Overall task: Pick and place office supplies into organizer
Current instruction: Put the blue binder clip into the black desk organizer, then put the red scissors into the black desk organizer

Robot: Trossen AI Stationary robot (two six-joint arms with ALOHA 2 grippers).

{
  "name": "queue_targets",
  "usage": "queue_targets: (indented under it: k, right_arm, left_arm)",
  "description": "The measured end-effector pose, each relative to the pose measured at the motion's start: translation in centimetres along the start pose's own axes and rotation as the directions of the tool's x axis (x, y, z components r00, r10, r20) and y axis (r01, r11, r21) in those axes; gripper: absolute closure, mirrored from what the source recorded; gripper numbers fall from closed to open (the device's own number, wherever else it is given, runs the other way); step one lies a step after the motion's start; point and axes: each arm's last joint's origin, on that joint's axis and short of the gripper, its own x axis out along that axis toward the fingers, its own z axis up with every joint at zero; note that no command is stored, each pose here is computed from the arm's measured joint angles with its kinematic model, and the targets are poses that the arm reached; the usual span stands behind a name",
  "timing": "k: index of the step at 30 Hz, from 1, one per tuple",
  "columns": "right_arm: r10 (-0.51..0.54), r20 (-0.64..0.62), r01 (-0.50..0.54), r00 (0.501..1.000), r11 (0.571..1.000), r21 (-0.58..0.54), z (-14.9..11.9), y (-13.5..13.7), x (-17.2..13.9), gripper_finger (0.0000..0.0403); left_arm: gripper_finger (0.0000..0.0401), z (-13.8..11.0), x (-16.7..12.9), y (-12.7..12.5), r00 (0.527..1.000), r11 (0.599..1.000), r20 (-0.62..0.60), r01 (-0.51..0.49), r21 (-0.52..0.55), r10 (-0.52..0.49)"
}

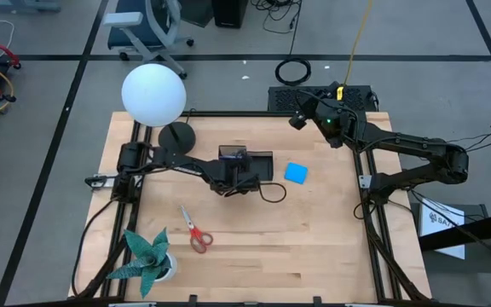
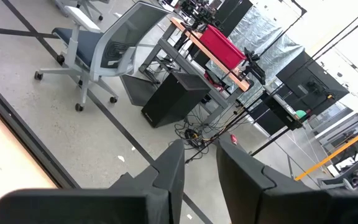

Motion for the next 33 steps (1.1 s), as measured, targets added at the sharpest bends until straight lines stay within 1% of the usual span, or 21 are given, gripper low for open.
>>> queue_targets:
  k: [9, 14, 18, 22, 27, 30, 33]
  right_arm:
    - [0.0, 0.0, 0.0, 1.0, 1.0, 0.0, 0.0, 0.0, 0.0, 0.0318]
    - [0.0, 0.0, 0.0, 1.0, 1.0, 0.0, 0.0, 0.0, 0.0, 0.0318]
    - [0.0, 0.0, 0.0, 1.0, 1.0, 0.0, 0.0, 0.0, 0.0, 0.0318]
    - [0.0, 0.0, 0.0, 1.0, 1.0, 0.0, 0.0, 0.0, 0.0, 0.0318]
    - [0.0, 0.0, 0.0, 1.0, 1.0, 0.0, 0.0, 0.0, 0.0, 0.0318]
    - [0.0, 0.0, 0.0, 1.0, 1.0, 0.0, 0.0, 0.0, 0.0, 0.0318]
    - [0.0, 0.0, 0.0, 1.0, 1.0, 0.0, 0.0, 0.0, 0.0, 0.0318]
  left_arm:
    - [0.0257, -0.5, 0.5, 0.4, 1.0, 0.998, -0.009, 0.005, -0.067, -0.005]
    - [0.0224, -0.2, 0.2, 0.2, 1.0, 0.996, -0.001, 0.001, -0.09, -0.001]
    - [0.0205, 0.4, -0.4, -0.4, 1.0, 0.994, 0.008, -0.003, -0.106, 0.004]
    - [0.02, 1.4, -1.5, -1.5, 1.0, 0.998, 0.025, -0.01, -0.061, 0.011]
    - [0.0211, 2.3, -3.3, -2.8, 0.998, 1.0, 0.058, -0.013, -0.017, 0.014]
    - [0.022, 2.3, -4.3, -3.1, 0.997, 0.999, 0.079, -0.024, -0.03, 0.026]
    - [0.0229, 1.8, -5.5, -2.6, 0.993, 0.996, 0.104, -0.041, -0.079, 0.049]
